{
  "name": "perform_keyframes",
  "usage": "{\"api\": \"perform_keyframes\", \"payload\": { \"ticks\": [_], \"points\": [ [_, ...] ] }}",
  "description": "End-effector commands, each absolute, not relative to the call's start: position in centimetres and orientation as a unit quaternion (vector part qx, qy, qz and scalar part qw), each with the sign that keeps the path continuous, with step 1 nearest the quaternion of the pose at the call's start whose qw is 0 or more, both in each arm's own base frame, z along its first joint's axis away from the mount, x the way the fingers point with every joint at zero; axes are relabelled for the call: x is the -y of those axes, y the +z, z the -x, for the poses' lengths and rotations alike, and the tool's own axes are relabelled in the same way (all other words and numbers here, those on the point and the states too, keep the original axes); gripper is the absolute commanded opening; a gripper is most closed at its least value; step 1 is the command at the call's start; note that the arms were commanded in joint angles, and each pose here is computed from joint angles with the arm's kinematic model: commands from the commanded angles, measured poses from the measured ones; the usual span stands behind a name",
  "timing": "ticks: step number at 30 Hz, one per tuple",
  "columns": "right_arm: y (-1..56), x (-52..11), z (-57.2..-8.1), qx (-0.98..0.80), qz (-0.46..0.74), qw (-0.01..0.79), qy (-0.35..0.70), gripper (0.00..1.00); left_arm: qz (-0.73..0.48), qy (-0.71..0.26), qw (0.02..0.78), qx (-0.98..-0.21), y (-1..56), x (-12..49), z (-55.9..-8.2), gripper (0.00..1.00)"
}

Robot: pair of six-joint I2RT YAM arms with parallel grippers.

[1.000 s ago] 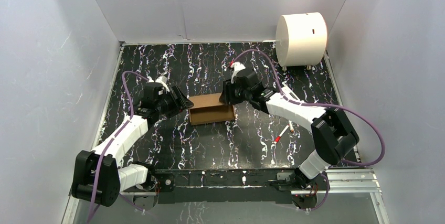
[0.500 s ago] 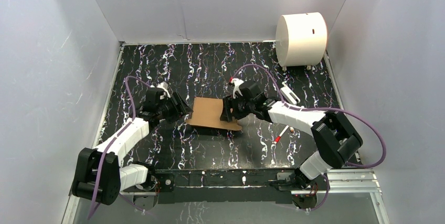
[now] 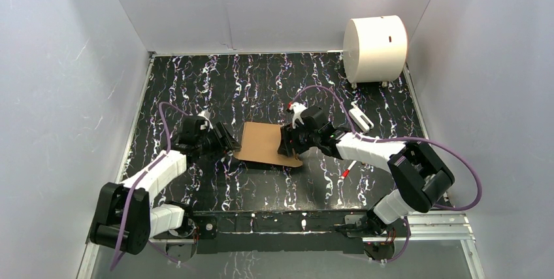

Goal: Fold the paper box

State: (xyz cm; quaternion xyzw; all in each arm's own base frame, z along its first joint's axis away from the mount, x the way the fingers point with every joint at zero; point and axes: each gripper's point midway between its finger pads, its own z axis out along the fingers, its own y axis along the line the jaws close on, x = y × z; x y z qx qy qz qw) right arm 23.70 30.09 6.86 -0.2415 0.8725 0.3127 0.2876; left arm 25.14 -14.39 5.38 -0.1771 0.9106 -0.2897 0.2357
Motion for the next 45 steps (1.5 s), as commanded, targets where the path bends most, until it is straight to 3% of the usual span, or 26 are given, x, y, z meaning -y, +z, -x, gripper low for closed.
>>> {"api": "perform_keyframes", "payload": {
  "ticks": [1, 8, 14, 22, 45],
  "points": [
    [8.8, -30.6, -24.0, -0.860, 0.263, 0.309, 0.311, 0.66, 0.147, -0.297, 0.289, -0.898, 9.7, 14.4, -26.8, 0.66],
    [12.3, -29.6, -25.5, -0.858, 0.222, 0.364, 0.288, 0.67, 0.132, -0.305, 0.263, -0.906, 9.2, 15.1, -27.2, 0.67],
    [10.7, -26.9, -25.4, -0.881, 0.173, 0.368, 0.243, 0.71, 0.118, -0.317, 0.243, -0.909, 8.9, 16.0, -27.8, 0.68],
    [8.1, -27.6, -25.1, -0.890, 0.152, 0.344, 0.258, 0.72, 0.108, -0.318, 0.220, -0.916, 7.7, 17.3, -27.8, 0.68],
    [1.4, -25.4, -22.9, -0.914, 0.181, 0.293, 0.214, 0.47, 0.153, -0.242, 0.200, -0.937, 0.4, 15.2, -23.1, 0.43]
  ]
}}
